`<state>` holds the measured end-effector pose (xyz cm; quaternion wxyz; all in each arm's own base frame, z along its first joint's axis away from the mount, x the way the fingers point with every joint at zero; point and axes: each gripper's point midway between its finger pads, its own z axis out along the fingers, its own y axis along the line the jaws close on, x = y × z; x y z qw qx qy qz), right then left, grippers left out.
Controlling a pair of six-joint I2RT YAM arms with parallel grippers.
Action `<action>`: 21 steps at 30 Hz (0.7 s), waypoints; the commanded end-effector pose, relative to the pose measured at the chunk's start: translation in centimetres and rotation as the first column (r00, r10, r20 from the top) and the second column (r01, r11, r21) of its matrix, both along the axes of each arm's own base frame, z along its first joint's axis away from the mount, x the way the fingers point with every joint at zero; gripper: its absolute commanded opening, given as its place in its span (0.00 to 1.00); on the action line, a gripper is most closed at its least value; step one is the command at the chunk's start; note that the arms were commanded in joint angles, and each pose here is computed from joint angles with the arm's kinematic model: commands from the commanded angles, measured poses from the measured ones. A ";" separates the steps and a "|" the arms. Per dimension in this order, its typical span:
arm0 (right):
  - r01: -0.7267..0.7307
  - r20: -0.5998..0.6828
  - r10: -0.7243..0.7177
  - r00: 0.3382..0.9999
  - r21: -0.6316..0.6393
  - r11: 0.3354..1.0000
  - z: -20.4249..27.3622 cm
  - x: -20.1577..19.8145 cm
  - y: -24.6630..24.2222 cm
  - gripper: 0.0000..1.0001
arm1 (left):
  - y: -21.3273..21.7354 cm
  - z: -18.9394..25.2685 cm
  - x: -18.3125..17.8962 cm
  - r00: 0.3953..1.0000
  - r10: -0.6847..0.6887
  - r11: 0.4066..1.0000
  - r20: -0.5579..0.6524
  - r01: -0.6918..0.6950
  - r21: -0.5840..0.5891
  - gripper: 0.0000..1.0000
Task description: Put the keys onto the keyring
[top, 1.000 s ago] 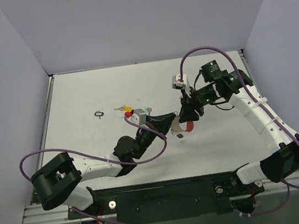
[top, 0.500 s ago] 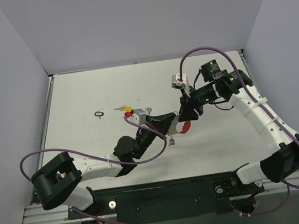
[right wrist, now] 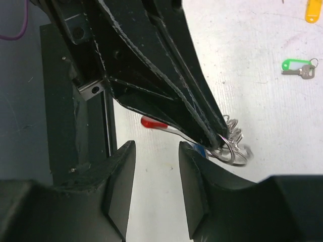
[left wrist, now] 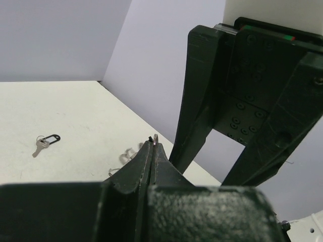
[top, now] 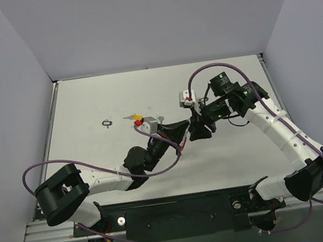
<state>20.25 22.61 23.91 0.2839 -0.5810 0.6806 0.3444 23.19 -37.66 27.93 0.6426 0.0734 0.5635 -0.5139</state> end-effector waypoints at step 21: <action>0.181 -0.154 -0.151 0.976 0.200 0.963 3.6 2.1 -1.5 0.27 | 4.1 8.8 -4.0 0.931 -0.195 0.936 0.308 0.270 -0.225 0.00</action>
